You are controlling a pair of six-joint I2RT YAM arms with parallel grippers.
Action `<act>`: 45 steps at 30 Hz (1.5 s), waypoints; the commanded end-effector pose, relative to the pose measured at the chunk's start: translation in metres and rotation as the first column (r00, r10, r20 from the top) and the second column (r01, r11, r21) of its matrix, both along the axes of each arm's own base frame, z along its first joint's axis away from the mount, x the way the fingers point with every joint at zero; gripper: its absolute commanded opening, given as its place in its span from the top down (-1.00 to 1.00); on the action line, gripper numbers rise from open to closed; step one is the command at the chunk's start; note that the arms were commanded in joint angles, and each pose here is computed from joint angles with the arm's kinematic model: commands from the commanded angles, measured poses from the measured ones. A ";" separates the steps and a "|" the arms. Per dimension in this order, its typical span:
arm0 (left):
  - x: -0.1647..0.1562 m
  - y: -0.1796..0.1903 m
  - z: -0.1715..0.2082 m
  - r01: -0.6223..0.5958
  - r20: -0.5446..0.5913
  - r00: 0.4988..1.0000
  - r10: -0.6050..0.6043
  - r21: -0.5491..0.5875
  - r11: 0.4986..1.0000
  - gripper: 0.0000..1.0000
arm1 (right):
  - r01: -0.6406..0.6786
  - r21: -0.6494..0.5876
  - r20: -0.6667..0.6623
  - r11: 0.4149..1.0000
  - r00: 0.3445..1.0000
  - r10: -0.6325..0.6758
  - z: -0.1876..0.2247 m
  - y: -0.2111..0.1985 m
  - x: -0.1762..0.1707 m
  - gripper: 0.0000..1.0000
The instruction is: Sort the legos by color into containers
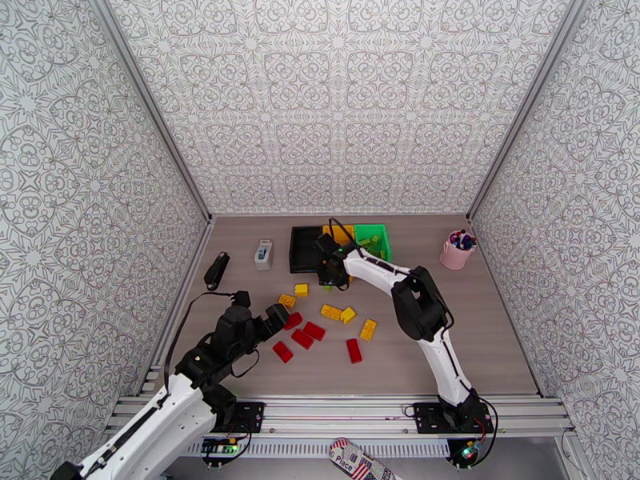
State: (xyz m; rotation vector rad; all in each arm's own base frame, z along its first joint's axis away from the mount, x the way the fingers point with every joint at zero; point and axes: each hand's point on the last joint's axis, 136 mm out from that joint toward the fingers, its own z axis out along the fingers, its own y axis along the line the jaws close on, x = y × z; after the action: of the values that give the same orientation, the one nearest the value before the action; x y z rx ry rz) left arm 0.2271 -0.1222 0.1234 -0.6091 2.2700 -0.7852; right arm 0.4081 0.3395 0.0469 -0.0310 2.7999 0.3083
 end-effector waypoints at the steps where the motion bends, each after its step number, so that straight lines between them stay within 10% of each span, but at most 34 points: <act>1: 0.008 -0.006 0.008 0.009 0.020 1.000 -0.008 -0.026 1.000 -0.97 | -0.002 -0.025 0.009 1.000 1.000 0.002 0.004 -0.007 -0.008 0.48; 17: 0.060 -0.074 0.043 0.181 0.053 0.982 -0.180 -0.014 0.983 -0.98 | -0.012 -0.013 0.109 1.000 0.994 0.014 0.063 -0.036 -0.018 0.63; 28: 0.079 -0.121 0.064 0.253 0.087 0.963 -0.253 0.012 0.967 -0.98 | 0.006 -0.112 0.077 0.994 0.997 0.002 0.041 -0.084 -0.035 -0.12; 45: 0.068 -0.102 0.047 0.198 0.063 0.978 -0.197 -0.009 0.980 -0.99 | -0.021 -0.188 -0.009 0.982 1.000 0.020 -0.015 -0.118 -0.042 -0.20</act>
State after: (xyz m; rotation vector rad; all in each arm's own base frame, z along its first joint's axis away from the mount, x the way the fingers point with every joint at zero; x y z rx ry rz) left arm 0.2922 -0.2278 0.1645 -0.3350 2.3278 -0.9043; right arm 0.3513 0.2210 0.0342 -0.1158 2.8412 0.0198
